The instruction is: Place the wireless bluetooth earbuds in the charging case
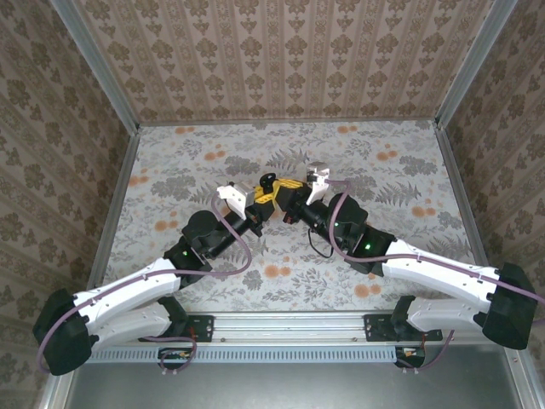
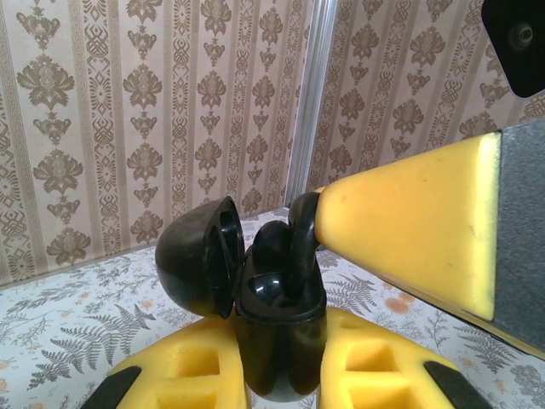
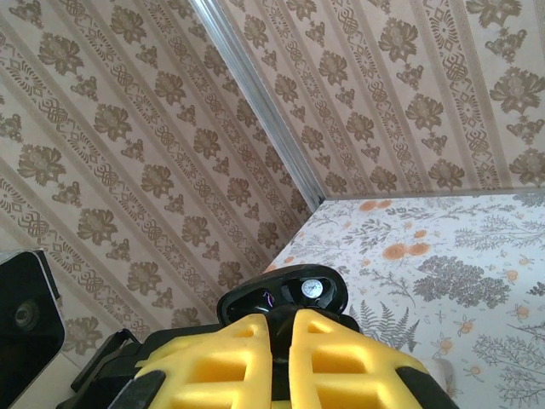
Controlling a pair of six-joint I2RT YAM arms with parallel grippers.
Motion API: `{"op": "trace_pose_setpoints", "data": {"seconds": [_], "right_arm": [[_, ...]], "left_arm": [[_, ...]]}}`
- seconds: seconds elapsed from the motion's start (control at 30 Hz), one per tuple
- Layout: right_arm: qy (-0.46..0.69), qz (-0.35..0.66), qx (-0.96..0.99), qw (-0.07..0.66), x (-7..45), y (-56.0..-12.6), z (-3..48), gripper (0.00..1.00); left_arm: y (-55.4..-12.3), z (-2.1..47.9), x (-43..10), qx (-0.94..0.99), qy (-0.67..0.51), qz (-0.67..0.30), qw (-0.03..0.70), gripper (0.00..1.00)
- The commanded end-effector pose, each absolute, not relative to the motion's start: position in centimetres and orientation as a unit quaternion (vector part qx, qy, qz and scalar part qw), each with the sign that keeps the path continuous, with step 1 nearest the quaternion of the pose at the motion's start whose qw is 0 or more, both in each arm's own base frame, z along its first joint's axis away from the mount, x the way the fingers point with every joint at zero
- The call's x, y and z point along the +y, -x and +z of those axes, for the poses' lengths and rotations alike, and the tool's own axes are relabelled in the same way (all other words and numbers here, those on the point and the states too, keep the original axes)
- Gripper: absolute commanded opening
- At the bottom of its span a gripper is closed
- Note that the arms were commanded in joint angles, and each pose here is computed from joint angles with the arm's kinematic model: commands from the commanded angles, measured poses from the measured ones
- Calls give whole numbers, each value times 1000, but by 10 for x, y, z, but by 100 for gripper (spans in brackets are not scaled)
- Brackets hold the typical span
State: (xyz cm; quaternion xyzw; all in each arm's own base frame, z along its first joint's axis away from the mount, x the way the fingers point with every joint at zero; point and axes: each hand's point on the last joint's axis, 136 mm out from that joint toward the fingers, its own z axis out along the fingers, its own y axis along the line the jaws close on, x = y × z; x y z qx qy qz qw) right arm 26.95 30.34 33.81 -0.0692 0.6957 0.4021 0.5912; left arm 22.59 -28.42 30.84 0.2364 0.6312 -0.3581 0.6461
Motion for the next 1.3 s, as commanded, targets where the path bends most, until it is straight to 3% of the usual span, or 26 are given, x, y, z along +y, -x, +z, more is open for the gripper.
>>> {"op": "trace_pose_setpoints", "data": {"seconds": [0.0,0.93,1.27], "right_arm": [[126,417,707,557,319,-251,329,10],[194,390,765,475,339,-238,309,7],[178,390,783,450,336,-236,317,19]], "left_arm": [[-227,331,-282,606,-221,-366,671,0],[-227,322,-284,612,-241,-348,668,0],[-228,322,-281,610,-240,-349,670,0]]}}
